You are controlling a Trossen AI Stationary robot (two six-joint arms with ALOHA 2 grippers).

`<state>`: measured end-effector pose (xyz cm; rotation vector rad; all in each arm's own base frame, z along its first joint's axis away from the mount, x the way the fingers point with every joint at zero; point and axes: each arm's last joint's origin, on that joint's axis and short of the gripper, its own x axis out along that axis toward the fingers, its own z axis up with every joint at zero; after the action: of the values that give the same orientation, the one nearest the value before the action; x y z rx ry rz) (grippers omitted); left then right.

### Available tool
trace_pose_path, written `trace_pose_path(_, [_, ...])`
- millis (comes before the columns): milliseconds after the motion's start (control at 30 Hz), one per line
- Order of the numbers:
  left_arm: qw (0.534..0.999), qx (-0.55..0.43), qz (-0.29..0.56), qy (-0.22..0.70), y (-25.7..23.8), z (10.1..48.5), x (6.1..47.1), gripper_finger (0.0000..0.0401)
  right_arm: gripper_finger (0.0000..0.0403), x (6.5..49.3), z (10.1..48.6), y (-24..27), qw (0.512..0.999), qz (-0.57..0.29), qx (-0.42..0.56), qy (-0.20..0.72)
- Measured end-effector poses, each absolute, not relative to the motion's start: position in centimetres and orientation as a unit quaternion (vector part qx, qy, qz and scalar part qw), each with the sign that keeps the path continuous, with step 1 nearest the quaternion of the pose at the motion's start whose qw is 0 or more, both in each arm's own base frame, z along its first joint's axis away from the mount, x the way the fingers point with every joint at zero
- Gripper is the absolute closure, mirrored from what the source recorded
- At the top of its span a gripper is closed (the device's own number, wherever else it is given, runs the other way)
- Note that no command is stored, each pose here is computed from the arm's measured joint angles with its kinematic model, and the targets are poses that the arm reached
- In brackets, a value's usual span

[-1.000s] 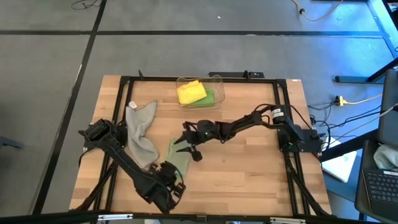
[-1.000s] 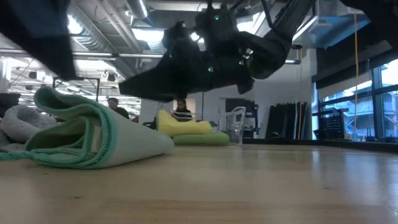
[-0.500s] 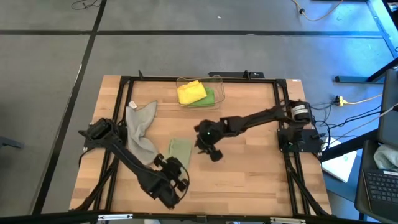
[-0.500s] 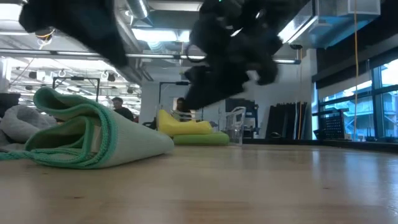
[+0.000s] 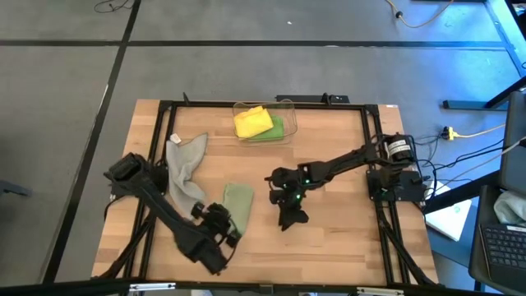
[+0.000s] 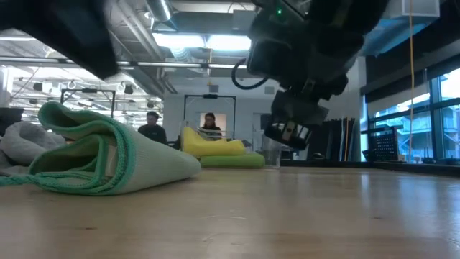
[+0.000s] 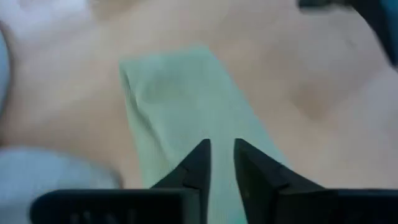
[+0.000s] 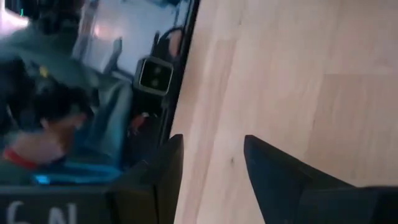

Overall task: Fold microfiber towels
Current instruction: Put the light green microfiber cloth into the transparent bin

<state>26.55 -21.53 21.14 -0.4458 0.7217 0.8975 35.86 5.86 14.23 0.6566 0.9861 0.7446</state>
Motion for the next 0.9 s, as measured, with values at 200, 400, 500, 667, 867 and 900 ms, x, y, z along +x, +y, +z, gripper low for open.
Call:
trace_pose_path(200, [0.788,-0.268,0.368,0.414,-23.4,23.5,23.3,0.0276,0.0230,36.3,14.1,5.3,0.811,0.296,0.296,0.408])
trace_pose_path(400, [0.771,-0.304,0.307,0.469,-24.4,23.5,24.0,0.0269,0.0230,36.9,15.9,7.0,0.825,0.446,0.192,0.290])
trace_pose_path(500, [0.772,-0.335,0.286,0.458,-24.3,23.6,25.2,0.0271,0.0230,37.0,16.5,7.8,0.811,0.509,0.142,0.250])
trace_pose_path(667, [0.758,-0.355,0.290,0.463,-23.5,23.7,26.0,0.0269,0.0230,36.5,15.6,8.6,0.810,0.464,0.166,0.319])
trace_pose_path(867, [0.760,-0.402,0.318,0.399,-20.9,25.9,23.2,0.0240,0.0230,33.6,12.4,9.8,0.797,0.467,0.142,0.356])
trace_pose_path(900, [0.761,-0.419,0.319,0.379,-20.3,25.9,22.6,0.0235,0.0230,33.0,11.8,9.9,0.800,0.470,0.142,0.346])
